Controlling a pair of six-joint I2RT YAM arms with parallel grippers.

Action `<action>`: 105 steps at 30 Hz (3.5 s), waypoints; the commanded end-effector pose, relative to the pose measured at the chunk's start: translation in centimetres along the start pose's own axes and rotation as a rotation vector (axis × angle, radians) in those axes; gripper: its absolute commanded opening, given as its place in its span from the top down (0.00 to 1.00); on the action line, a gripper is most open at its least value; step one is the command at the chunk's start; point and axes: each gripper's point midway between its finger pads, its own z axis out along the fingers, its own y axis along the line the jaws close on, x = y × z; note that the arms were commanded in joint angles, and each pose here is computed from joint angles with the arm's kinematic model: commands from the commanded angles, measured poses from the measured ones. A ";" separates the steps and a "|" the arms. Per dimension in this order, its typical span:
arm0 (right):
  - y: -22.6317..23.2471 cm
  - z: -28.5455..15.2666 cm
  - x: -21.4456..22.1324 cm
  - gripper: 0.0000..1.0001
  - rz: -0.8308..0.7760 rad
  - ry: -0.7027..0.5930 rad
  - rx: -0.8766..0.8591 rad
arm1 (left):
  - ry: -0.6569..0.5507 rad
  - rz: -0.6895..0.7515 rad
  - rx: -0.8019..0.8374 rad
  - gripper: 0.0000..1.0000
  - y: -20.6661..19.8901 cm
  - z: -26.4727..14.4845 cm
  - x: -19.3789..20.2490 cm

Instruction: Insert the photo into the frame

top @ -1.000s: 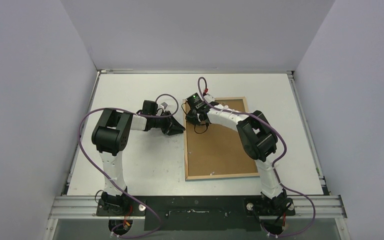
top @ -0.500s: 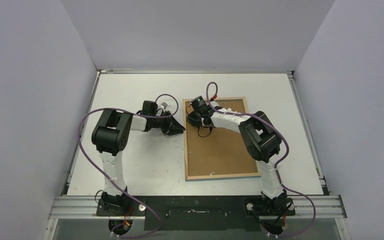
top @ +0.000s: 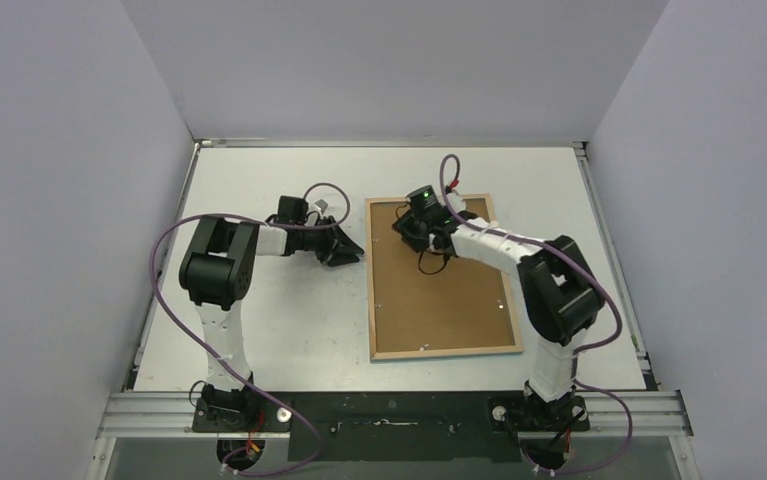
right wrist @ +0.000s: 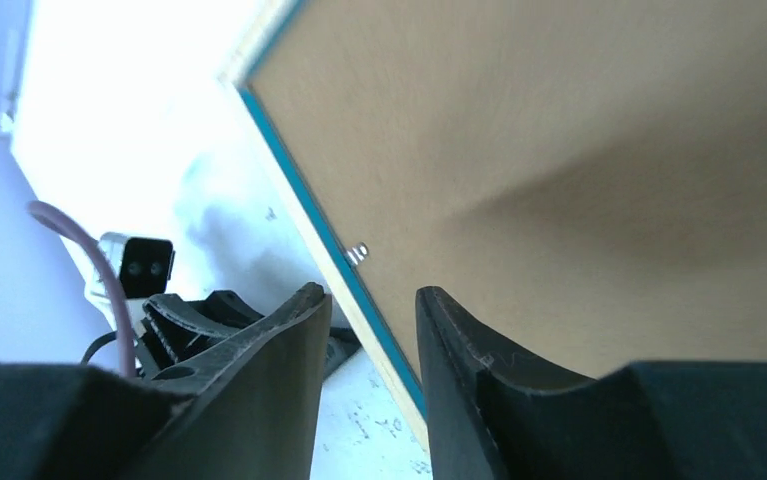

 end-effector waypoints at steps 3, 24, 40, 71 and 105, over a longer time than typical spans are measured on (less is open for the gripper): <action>-2.3 -8.9 -10.5 0.49 -0.211 -0.268 0.130 | -0.117 0.168 -0.063 0.60 -2.6 -3.3 -5.7; -20.4 -10.2 -13.2 0.15 -0.265 0.140 0.416 | -0.125 0.329 -0.206 0.38 -3.3 -5.7 -5.5; -21.2 -9.6 -7.5 0.19 -0.247 0.260 0.348 | -0.167 0.328 -0.242 0.39 -2.7 -8.3 -2.5; -17.1 -11.8 -0.7 0.25 -0.765 0.403 0.341 | -0.124 0.497 -0.309 0.40 -4.4 -7.3 0.4; -19.6 -9.7 2.2 0.69 -0.849 0.521 0.346 | 0.157 0.541 -0.205 0.50 -2.7 -1.4 6.2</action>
